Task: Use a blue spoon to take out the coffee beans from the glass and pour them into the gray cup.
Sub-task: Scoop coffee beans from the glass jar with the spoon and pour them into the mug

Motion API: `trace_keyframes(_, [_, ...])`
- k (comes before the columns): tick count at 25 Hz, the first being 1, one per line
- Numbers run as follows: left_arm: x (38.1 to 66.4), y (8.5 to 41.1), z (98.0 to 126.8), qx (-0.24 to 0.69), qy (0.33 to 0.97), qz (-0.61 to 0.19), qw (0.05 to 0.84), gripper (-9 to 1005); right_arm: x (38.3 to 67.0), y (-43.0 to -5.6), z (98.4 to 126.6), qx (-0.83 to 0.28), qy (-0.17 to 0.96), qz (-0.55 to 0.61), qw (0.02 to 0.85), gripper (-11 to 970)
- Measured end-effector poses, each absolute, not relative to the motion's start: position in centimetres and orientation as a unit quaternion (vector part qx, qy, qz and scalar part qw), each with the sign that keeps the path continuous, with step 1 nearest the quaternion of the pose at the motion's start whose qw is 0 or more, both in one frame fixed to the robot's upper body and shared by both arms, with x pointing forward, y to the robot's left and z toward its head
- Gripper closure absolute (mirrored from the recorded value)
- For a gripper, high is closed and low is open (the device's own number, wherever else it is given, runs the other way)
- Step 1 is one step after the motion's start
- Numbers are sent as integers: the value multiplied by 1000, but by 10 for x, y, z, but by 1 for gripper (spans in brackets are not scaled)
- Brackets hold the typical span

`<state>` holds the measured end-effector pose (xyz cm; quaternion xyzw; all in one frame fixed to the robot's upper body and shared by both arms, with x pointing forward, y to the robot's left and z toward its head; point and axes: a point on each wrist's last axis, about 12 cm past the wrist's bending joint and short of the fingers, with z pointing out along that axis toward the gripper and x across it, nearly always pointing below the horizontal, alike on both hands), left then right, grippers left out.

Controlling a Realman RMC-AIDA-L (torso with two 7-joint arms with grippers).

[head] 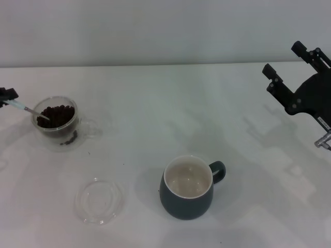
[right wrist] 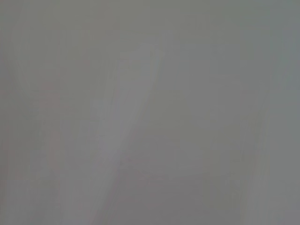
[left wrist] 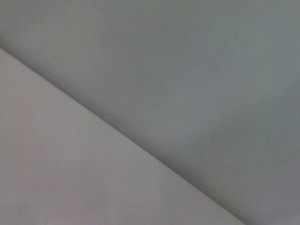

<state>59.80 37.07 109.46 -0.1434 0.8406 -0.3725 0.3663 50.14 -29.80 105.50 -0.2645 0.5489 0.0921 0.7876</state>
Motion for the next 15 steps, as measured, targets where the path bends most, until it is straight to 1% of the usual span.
trace_keyframes(6, [592,369,1091,-167,823,-400,366,863,503,-297,1055,-266,551,92,786,261])
trace_keyframes(7, [588,370,1088,-187,810,-417,366,863,503,-297,1055,-266,551,92,786,261])
trace_keyframes(9, [588,370,1088,-187,810,-417,366,862,503,-298,1055,-267,551,92,785,261])
trace_keyframes(10, [583,372,1085,-203,800,-430,367,862,503,-298,1055,-267,551,92,785,261])
trace_keyframes(15, [574,373,1078,-225,787,-441,367,863,502,-298,1054,-266,552,91,785,260])
